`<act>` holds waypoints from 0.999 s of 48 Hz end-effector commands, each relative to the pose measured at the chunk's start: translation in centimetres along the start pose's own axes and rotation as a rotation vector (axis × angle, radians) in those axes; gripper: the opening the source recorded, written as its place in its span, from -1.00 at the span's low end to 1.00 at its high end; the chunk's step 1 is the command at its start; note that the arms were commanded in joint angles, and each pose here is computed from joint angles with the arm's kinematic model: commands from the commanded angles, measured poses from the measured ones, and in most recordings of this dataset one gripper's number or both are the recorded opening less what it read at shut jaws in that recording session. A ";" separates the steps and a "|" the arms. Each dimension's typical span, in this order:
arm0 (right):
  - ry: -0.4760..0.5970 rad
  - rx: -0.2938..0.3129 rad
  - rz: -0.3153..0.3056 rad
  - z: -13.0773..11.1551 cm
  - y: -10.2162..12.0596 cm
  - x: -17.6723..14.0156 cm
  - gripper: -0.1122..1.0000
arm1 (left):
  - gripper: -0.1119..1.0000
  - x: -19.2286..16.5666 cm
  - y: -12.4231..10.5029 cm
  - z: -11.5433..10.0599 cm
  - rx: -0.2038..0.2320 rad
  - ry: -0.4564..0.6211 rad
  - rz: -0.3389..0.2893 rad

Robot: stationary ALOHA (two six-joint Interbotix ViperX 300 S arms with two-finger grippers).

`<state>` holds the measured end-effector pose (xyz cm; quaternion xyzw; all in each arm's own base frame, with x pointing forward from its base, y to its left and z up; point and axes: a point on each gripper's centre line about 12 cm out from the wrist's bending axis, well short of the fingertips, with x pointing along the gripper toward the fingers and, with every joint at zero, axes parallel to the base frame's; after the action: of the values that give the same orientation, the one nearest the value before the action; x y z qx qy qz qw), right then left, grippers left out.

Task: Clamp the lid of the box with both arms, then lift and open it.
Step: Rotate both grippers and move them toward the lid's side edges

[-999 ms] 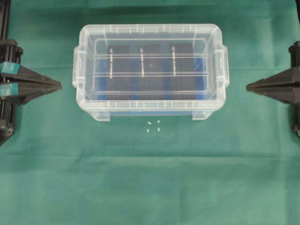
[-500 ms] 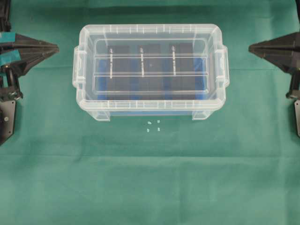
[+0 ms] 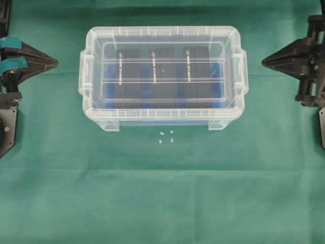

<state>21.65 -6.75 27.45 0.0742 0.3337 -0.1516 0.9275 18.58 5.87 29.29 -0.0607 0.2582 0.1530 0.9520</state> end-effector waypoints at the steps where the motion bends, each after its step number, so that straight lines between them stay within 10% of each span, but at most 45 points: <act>1: 0.088 0.010 -0.013 0.4 -0.1 0.7 -0.79 | -0.77 0.6 0.5 0.2 -0.011 0.082 0.026; 11: 0.296 0.033 -0.031 -0.7 -0.2 2.9 -0.79 | -0.77 2.6 1.1 -0.7 -0.032 0.266 0.053; 26: 0.317 0.025 -0.044 -0.5 -0.4 3.5 -0.79 | -0.77 4.1 1.2 -0.9 -0.030 0.349 0.055; 48: 0.441 -0.189 -0.082 -1.6 -1.3 3.1 -0.79 | -0.77 5.5 0.2 -1.9 0.127 0.579 -0.006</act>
<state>22.36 -8.12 23.37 0.0184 0.5447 -0.1403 0.8266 21.58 7.10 23.98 -0.0506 0.5333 0.1138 0.8367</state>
